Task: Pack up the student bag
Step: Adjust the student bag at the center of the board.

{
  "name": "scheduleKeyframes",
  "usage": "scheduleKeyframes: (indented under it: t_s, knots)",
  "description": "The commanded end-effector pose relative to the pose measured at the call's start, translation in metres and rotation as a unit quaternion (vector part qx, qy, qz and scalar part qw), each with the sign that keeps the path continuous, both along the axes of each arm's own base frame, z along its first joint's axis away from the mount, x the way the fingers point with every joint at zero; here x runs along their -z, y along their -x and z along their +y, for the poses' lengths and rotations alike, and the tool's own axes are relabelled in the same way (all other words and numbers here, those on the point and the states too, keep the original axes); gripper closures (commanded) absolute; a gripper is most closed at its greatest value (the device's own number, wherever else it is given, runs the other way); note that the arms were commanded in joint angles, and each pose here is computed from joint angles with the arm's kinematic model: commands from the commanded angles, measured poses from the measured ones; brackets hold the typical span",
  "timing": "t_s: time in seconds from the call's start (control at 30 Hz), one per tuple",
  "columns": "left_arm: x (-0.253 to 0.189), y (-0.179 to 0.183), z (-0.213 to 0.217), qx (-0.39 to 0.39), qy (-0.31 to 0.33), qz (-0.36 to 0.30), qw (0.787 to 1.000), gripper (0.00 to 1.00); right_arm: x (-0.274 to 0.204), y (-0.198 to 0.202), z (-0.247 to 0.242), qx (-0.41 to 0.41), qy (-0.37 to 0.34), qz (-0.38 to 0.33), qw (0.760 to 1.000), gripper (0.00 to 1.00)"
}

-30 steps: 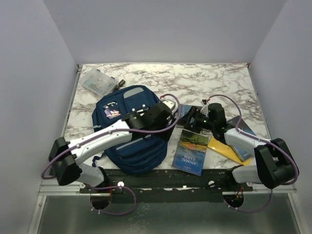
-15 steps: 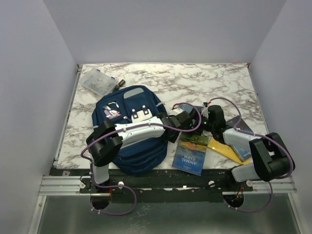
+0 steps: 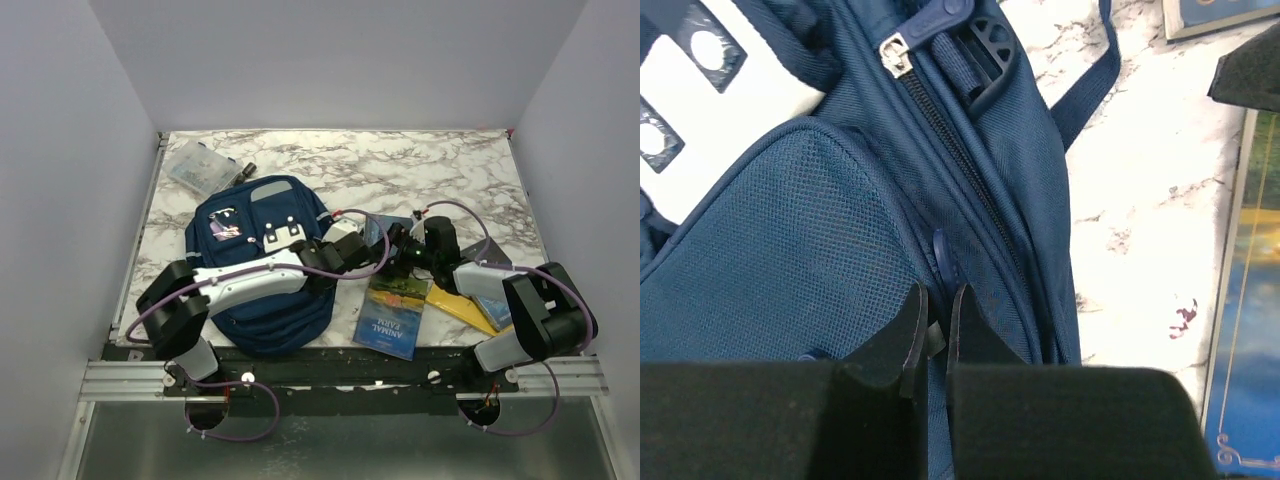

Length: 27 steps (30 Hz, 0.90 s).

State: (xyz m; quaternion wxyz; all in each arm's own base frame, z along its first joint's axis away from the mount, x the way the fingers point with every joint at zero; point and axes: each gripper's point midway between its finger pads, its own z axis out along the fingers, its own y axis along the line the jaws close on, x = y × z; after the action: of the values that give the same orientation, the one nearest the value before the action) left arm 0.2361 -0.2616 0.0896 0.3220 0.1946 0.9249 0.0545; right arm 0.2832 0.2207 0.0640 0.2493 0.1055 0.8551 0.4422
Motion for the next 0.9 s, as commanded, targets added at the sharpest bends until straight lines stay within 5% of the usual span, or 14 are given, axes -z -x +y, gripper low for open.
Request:
scheduleKeyframes:
  t_s: [0.0, 0.27, 0.43, 0.53, 0.67, 0.87]
  knots:
    - [-0.042, -0.01, 0.025, -0.008, 0.047, -0.052, 0.998, 1.0, -0.013, -0.004, 0.012, -0.036, -0.022, -0.027, 0.999, 0.16]
    - [-0.091, -0.006, 0.051, 0.026, 0.128, -0.069, 0.989, 1.0, -0.053, 0.003, 0.05, -0.094, -0.118, -0.045, 0.988, 0.27]
    - [-0.119, -0.001, 0.059, 0.052, 0.169, -0.083, 0.981, 1.0, -0.072, 0.002, 0.066, -0.144, -0.097, -0.218, 0.96, 0.34]
    - [-0.126, 0.003, 0.066, 0.062, 0.184, -0.087, 0.977, 1.0, -0.081, -0.008, 0.055, -0.115, -0.05, -0.355, 0.926, 0.29]
    - [-0.131, 0.006, 0.078, 0.063, 0.176, -0.093, 0.978, 1.0, -0.108, 0.009, 0.05, -0.128, -0.062, -0.509, 0.849, 0.25]
    - [-0.138, 0.014, 0.089, 0.067, 0.183, -0.104, 0.975, 1.0, -0.079, -0.004, 0.065, -0.199, 0.018, -0.554, 0.808, 0.23]
